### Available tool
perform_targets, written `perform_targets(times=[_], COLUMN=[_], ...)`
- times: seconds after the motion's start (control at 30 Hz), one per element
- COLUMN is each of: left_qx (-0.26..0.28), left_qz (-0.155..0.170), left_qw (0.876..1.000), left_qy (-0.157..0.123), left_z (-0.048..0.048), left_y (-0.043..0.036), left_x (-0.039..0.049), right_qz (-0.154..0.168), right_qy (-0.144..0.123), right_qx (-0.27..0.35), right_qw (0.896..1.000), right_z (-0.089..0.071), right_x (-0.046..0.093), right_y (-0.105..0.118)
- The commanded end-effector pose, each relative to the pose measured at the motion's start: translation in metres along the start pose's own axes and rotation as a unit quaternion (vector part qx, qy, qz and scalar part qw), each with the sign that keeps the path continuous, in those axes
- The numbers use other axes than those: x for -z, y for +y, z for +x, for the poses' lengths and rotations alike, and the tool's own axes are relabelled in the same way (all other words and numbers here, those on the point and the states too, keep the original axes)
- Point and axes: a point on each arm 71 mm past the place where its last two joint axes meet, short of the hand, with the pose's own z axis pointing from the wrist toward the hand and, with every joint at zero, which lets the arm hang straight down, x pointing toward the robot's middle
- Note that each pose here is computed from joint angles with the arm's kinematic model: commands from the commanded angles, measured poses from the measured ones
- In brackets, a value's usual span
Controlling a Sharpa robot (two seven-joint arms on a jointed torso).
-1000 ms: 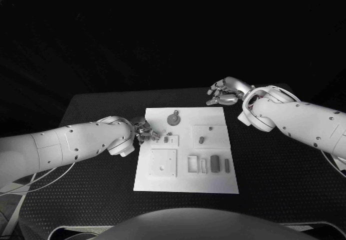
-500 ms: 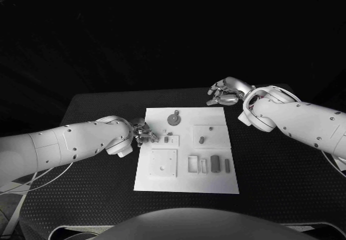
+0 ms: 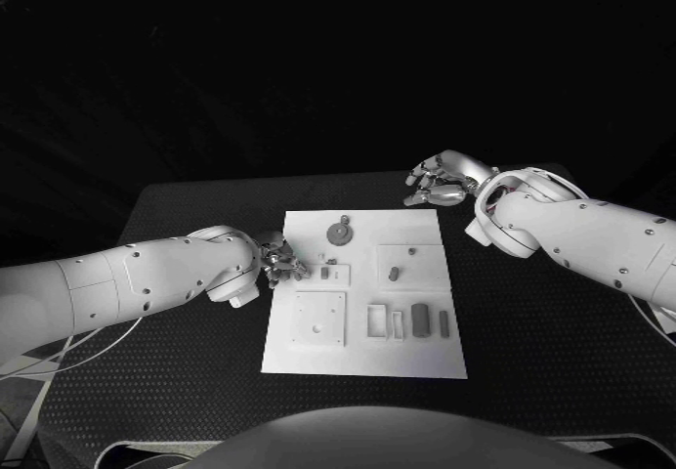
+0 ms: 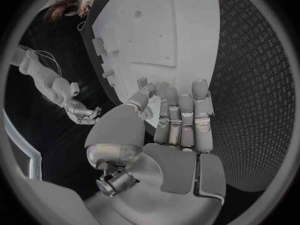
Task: Assemble the parts on the task board
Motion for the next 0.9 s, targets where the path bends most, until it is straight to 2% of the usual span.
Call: perform_targets(times=[0.03, 0.47, 0.57, 0.67, 0.9], left_qx=[-0.008, -0.006, -0.017, -0.018, -0.031], left_qz=[-0.006, -0.013, -0.021, -0.024, -0.032], left_qw=[1.0, 1.0, 1.0, 1.0, 0.999], left_qy=[0.008, 0.005, 0.0, -0.001, 0.0], left_z=[0.0028, 0.0011, 0.0006, -0.0015, -0.0018], left_y=[0.0016, 0.0019, 0.0001, -0.0049, -0.006], left_x=[-0.0005, -0.0025, -0.0034, -0.0048, -0.0064], right_qz=[-0.004, -0.004, -0.004, -0.005, -0.005], right_qy=[0.004, 0.004, 0.004, 0.004, 0.004], right_qx=[0.0, 0.0, 0.0, 0.0, 0.0], right_qw=[1.0, 1.0, 1.0, 1.0, 1.0], right_z=[0.0005, 0.0004, 0.0004, 0.0007, 0.0007], right_x=[0.0, 0.0001, 0.0001, -0.0002, -0.0002], right_y=[0.0008, 0.0007, 0.0008, 0.0012, 0.0011])
